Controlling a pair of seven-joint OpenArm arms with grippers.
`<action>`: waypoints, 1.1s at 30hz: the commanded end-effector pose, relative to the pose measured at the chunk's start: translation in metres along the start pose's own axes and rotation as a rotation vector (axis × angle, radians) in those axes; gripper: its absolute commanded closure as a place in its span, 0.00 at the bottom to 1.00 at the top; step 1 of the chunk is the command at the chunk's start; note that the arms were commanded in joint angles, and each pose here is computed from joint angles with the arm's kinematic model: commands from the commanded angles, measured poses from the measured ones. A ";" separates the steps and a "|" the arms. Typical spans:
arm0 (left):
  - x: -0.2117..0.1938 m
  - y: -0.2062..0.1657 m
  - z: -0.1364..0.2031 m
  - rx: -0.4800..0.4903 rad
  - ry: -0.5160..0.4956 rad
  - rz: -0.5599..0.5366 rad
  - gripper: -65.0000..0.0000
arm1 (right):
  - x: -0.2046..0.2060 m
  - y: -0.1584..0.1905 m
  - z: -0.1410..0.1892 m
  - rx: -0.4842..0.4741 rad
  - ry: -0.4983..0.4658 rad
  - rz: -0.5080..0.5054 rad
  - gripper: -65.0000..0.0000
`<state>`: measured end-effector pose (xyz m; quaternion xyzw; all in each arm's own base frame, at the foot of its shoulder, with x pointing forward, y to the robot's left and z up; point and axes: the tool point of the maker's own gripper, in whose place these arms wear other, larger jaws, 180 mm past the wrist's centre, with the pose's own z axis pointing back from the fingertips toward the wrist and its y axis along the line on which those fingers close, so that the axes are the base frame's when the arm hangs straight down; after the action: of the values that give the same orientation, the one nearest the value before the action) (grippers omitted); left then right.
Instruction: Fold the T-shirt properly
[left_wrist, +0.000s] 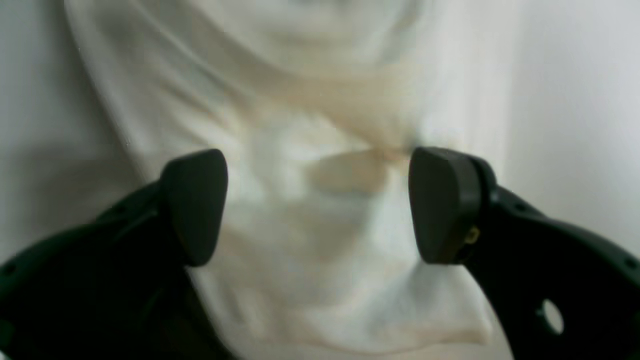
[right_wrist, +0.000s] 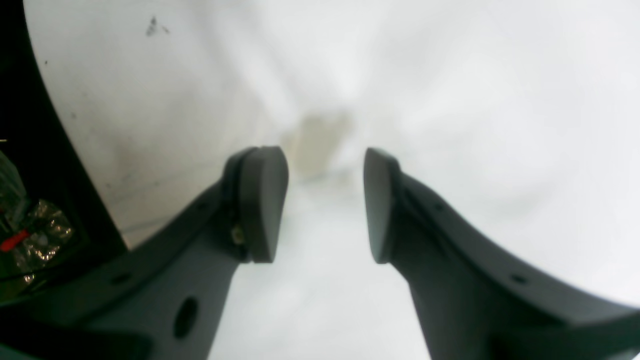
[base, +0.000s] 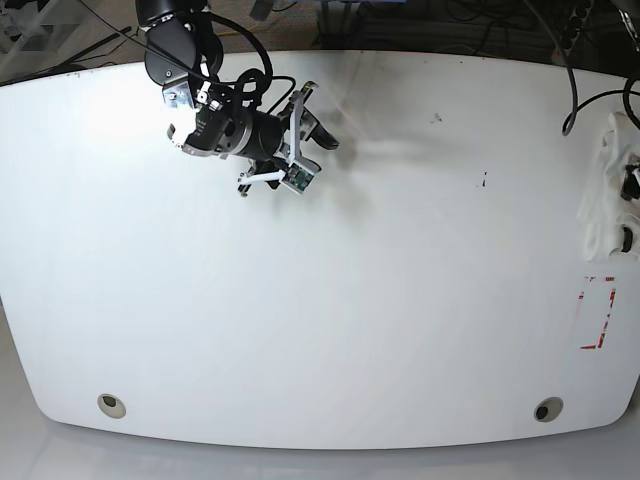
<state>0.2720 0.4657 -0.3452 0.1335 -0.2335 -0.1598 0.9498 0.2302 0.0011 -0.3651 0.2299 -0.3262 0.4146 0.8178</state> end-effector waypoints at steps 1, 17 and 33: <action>0.024 0.029 0.032 0.104 -0.049 -0.041 0.18 | 0.019 -0.006 0.009 -0.021 -0.065 0.027 0.61; 0.140 -0.148 0.041 -0.009 -0.625 0.120 0.19 | 0.036 -0.115 0.049 -0.418 -0.222 0.129 0.61; 0.099 -0.303 0.036 -0.195 -0.723 0.167 0.38 | -0.049 -0.153 0.079 -0.659 -0.540 -0.146 0.60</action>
<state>0.2651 0.1510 -0.3896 -0.0366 -0.5244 -0.1362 0.8397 0.3071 -0.1555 -0.3770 0.0783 -0.6018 0.1610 0.7783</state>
